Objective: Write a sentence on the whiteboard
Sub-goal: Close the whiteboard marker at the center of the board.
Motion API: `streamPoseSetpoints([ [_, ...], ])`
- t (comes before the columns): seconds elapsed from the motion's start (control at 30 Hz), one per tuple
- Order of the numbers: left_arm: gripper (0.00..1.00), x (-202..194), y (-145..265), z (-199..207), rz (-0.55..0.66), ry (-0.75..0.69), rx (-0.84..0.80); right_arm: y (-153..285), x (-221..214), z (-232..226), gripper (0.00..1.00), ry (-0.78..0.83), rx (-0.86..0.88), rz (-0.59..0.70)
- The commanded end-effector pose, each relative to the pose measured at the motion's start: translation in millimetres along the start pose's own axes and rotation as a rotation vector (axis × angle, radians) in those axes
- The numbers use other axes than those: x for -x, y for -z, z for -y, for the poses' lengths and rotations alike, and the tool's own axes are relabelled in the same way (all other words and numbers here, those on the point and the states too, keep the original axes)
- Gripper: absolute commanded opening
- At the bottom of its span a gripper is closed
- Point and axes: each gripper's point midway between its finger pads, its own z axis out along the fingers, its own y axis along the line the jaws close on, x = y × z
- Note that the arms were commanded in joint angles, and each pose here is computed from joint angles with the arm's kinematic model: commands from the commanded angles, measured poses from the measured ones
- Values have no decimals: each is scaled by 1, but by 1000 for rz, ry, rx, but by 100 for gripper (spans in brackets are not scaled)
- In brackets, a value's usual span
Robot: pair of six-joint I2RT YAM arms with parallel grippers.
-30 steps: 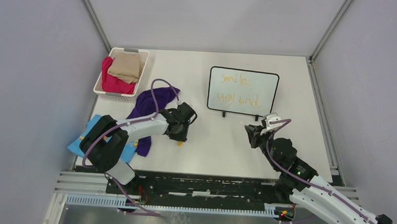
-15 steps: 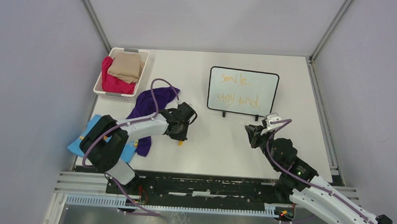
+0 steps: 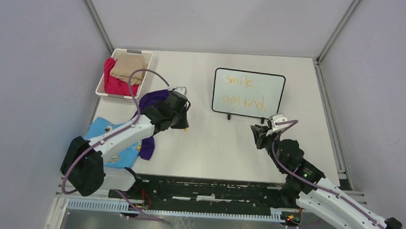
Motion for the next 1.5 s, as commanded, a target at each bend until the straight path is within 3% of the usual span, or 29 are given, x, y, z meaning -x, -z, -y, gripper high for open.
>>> streamPoseSetpoints([
  [0.0, 2, 78, 52, 36, 241, 142, -186, 0, 76, -11, 0, -36, 32, 192],
  [0.23, 2, 153, 138, 67, 534, 326, -486, -3, 153, -39, 0, -55, 136, 371],
  [0.53, 2, 204, 236, 85, 749, 541, -794, 6, 254, -99, 0, -12, 214, 592],
  [0.77, 2, 218, 294, 62, 909, 707, -886, 48, 262, -133, 0, 83, 176, 725],
  [1.07, 2, 218, 334, 68, 895, 798, -1071, 69, 249, -162, 0, 144, 224, 847],
  [1.47, 2, 201, 346, 78, 790, 853, -1252, 75, 257, -175, 0, 31, 238, 952],
])
